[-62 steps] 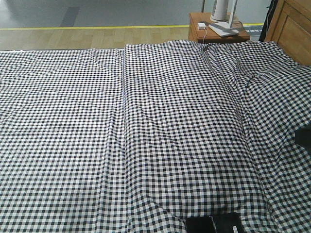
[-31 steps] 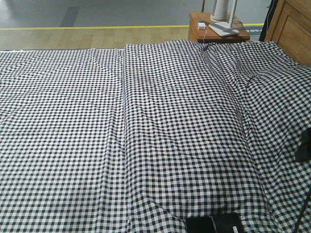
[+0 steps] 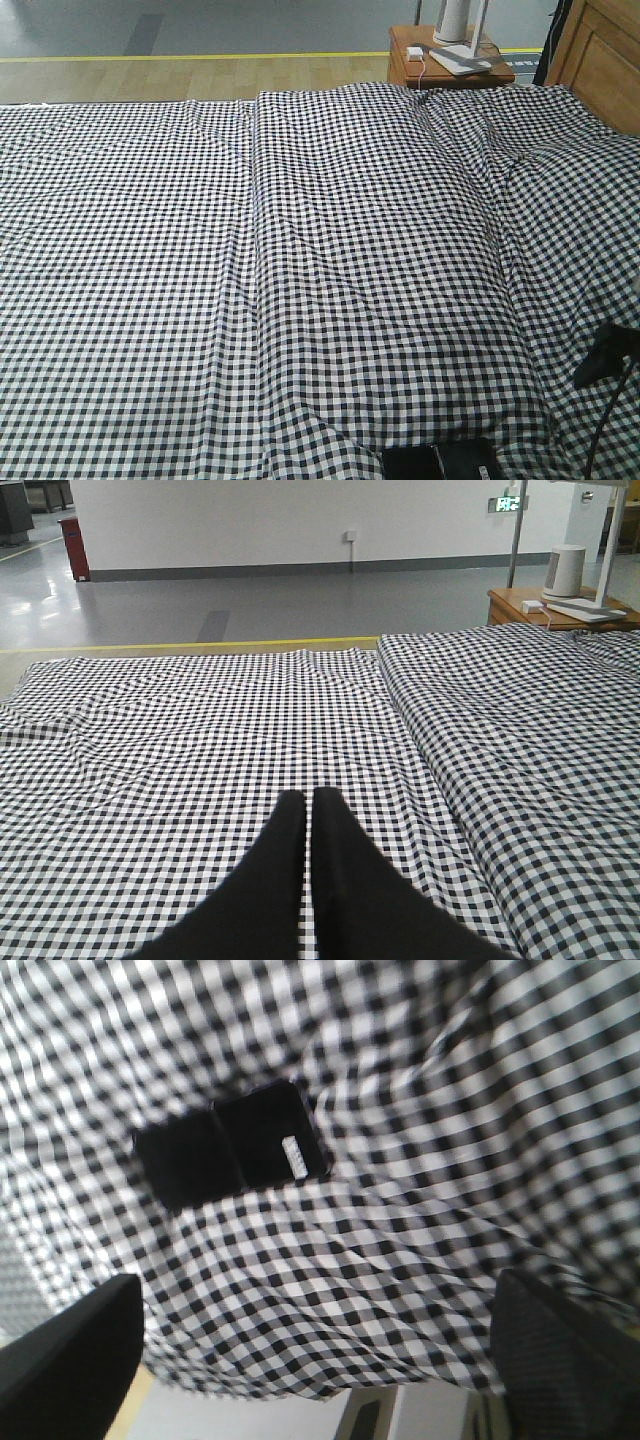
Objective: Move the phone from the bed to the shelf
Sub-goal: 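Move the right gripper down toward the black phone on the sheet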
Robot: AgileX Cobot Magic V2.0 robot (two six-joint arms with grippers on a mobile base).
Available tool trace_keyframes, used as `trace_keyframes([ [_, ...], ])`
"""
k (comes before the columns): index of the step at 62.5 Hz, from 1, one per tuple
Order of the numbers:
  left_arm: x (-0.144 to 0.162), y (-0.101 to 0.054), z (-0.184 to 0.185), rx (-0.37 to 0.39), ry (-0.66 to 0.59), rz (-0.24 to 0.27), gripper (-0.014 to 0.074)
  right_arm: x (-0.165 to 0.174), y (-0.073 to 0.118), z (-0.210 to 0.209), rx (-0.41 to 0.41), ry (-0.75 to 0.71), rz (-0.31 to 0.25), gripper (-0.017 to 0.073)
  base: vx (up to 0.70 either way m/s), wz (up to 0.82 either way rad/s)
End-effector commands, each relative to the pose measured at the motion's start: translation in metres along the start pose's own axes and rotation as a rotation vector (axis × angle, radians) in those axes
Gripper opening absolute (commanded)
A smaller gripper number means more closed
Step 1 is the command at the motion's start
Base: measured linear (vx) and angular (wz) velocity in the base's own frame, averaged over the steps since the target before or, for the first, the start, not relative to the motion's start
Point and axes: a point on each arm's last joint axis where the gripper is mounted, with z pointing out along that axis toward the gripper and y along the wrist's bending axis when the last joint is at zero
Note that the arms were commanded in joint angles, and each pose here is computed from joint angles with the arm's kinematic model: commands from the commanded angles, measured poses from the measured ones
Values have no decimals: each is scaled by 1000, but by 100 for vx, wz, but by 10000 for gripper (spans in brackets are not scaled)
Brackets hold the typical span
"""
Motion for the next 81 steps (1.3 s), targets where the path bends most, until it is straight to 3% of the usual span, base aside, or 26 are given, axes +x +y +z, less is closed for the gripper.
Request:
trace_keyframes([
  [1, -5, 0, 0, 0, -75, -9, 1, -14, -2, 7, -60, -22, -35, 652, 0, 0],
  [21, -5, 0, 0, 0, -75, -9, 1, -50, -20, 76, -299, 64, -69, 643, 0, 0],
  [47, -5, 0, 0, 0, -75, -9, 1, -51, -34, 155, -568, 163, -89, 633, 0, 0],
  [67, -5, 0, 0, 0, -75, -9, 1, -44, -44, 188, -620, 204, -127, 622, 0, 0],
  [81, -5, 0, 0, 0, -75, -9, 1, -42, -48, 205, -656, 226, -113, 610, 0, 0],
])
